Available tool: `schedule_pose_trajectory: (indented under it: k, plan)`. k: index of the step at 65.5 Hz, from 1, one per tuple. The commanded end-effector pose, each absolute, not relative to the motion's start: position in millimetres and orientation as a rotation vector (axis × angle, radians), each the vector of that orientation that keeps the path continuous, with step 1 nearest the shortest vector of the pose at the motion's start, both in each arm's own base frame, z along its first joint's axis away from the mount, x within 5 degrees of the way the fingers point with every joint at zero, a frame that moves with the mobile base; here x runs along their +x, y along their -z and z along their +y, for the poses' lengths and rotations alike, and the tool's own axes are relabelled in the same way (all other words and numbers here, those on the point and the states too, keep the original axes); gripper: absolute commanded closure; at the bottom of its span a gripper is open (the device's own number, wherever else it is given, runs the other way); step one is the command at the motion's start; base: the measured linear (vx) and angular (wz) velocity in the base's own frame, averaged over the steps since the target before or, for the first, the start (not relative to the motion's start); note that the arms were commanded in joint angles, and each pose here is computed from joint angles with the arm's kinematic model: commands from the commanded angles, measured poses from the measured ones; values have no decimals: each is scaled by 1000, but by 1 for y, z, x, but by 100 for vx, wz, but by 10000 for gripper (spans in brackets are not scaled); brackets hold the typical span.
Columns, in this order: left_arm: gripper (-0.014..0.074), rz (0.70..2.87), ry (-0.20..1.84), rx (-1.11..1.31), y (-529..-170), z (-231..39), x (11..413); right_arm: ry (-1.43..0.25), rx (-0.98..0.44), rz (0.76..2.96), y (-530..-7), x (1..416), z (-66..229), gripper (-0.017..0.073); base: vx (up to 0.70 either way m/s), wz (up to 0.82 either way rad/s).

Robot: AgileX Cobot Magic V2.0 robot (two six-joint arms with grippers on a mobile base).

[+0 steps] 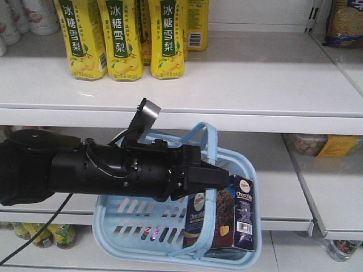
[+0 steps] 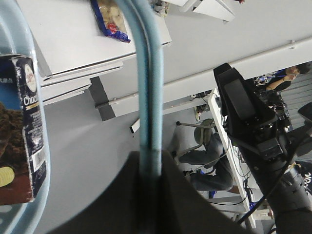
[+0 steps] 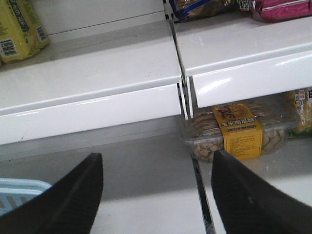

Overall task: Left arm holds basket, right arm returns cookies
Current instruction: 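Move the right gripper down over the Chocofello box in the basket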

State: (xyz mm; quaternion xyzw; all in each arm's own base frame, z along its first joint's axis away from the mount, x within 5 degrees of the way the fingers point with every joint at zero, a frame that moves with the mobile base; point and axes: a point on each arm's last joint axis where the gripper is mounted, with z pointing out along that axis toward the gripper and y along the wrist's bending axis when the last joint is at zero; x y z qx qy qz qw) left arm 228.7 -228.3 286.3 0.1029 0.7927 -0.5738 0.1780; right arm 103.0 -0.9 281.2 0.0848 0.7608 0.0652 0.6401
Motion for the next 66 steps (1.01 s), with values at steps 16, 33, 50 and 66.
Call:
schedule_pose_trajectory:
  k: [16,33,50,66]
  plan:
    - [600,2095,1725,213,-317,-226,230,-387,132,1786,-292,108,21,74,0,0]
    - [600,2095,1725,213,-317,-226,230,-528,7,2080,-306,136,54,67,0,0]
    - [600,2095,1725,213,-317,-226,230,-584,-36,2281,-301,172,78,-22,0,0]
    - [600,2095,1725,213,-317,-226,230,-677,-48,2382,-288,194,95,-60,0,0]
